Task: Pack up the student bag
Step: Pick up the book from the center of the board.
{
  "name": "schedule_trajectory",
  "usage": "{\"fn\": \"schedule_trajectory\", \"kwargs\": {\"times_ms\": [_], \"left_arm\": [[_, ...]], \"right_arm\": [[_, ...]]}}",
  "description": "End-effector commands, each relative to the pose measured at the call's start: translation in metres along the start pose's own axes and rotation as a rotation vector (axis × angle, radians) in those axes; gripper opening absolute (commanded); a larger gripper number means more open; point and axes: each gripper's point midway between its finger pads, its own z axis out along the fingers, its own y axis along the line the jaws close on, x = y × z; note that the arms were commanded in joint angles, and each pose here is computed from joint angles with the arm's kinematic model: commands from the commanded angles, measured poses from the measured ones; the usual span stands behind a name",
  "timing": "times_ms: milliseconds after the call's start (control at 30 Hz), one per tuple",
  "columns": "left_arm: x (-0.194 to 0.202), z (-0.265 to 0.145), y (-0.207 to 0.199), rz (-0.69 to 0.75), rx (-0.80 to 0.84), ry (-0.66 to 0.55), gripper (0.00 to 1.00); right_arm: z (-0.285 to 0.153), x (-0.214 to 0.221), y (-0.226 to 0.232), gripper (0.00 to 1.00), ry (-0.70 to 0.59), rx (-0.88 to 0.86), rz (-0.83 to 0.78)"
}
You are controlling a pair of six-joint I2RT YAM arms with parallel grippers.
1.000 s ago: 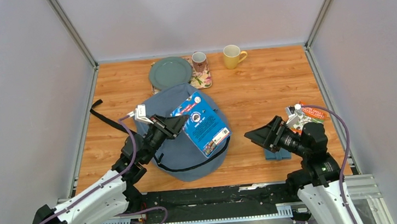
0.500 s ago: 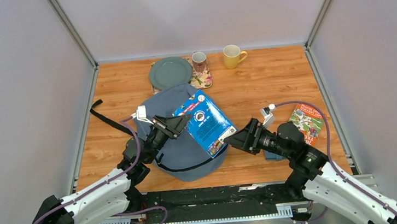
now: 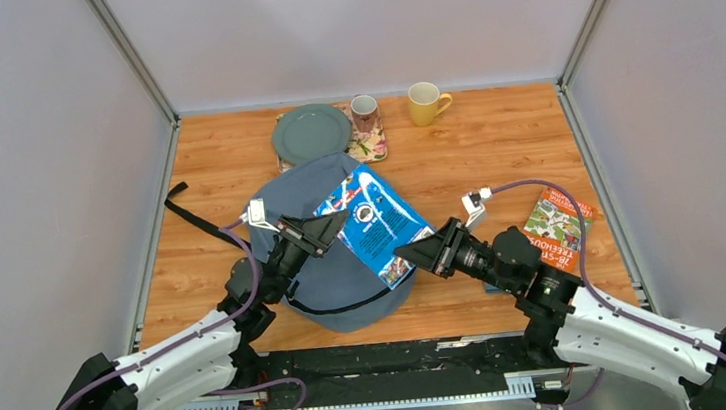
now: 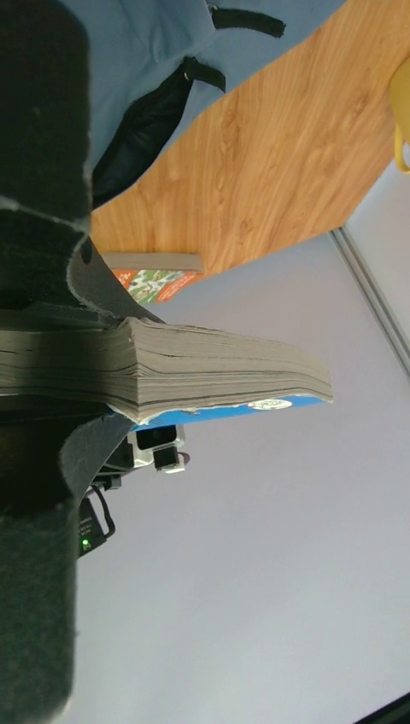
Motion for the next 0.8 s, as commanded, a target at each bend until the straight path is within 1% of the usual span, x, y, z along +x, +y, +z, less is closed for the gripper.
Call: {"fn": "schedule_trajectory", "kwargs": {"times_ms": [0, 33, 67, 100, 133, 167, 200, 233, 300, 333, 400, 433, 467, 500, 533, 600, 633, 667, 733, 767], "left_arm": [[-0.015, -0.005, -0.035, -0.026, 0.112, -0.051, 0.00], [-0.013, -0.004, -0.029, -0.008, 0.084, -0.037, 0.09], [-0.010, -0.003, -0.026, 0.013, 0.067, -0.024, 0.21], [-0.008, -0.003, -0.025, 0.044, 0.054, -0.005, 0.35], [-0.002, 0.002, -0.017, 0.120, -0.006, 0.041, 0.60], [0.003, 0.002, -0.013, 0.153, -0.041, 0.085, 0.73], [0.007, 0.004, -0.007, 0.191, -0.085, 0.121, 0.79], [0.010, 0.004, 0.000, 0.299, -0.150, 0.187, 0.79], [0.017, 0.001, 0.016, 0.413, -0.240, 0.284, 0.79], [0.016, -0.007, 0.027, 0.495, -0.324, 0.358, 0.79], [0.017, -0.015, 0.044, 0.585, -0.396, 0.429, 0.79], [0.022, -0.024, 0.051, 0.646, -0.406, 0.496, 0.80], [0.025, -0.028, 0.055, 0.670, -0.406, 0.535, 0.80], [0.030, -0.033, 0.061, 0.688, -0.414, 0.574, 0.80], [0.033, -0.042, 0.070, 0.715, -0.441, 0.626, 0.80], [0.040, -0.052, 0.081, 0.764, -0.484, 0.697, 0.80], [0.041, -0.057, 0.083, 0.814, -0.489, 0.737, 0.80], [0.049, -0.060, 0.081, 0.852, -0.472, 0.769, 0.80], [0.059, -0.061, 0.078, 0.920, -0.427, 0.831, 0.80], [0.065, -0.062, 0.078, 0.940, -0.412, 0.861, 0.80]], "right_arm": [[-0.012, -0.032, 0.012, 0.08, -0.174, -0.031, -0.002], [-0.014, -0.033, 0.007, 0.00, -0.180, -0.009, -0.003], [-0.018, -0.035, 0.008, 0.00, -0.190, -0.013, -0.003], [-0.020, -0.035, 0.007, 0.00, -0.191, -0.008, -0.008], [-0.022, -0.035, 0.003, 0.00, -0.190, 0.007, -0.013], [-0.026, -0.037, 0.008, 0.00, -0.200, -0.011, -0.024], [-0.029, -0.036, 0.004, 0.00, -0.195, 0.014, -0.029], [-0.031, -0.036, -0.004, 0.00, -0.199, 0.049, -0.035], [-0.039, -0.041, -0.005, 0.00, -0.221, 0.068, -0.046], [-0.044, -0.044, -0.014, 0.00, -0.237, 0.118, -0.054], [-0.054, -0.050, -0.018, 0.00, -0.271, 0.139, -0.059], [-0.059, -0.053, -0.025, 0.00, -0.291, 0.175, -0.066], [-0.066, -0.057, -0.022, 0.00, -0.311, 0.164, -0.063], [-0.071, -0.056, -0.031, 0.00, -0.313, 0.198, -0.065], [-0.076, -0.063, -0.030, 0.00, -0.347, 0.209, -0.066], [-0.088, -0.066, -0.035, 0.00, -0.369, 0.235, -0.072], [-0.094, -0.071, -0.037, 0.00, -0.397, 0.251, -0.076], [-0.102, -0.076, -0.032, 0.00, -0.420, 0.240, -0.074], [-0.114, -0.082, -0.041, 0.00, -0.454, 0.289, -0.081], [-0.122, -0.086, -0.036, 0.00, -0.475, 0.279, -0.076]]}}
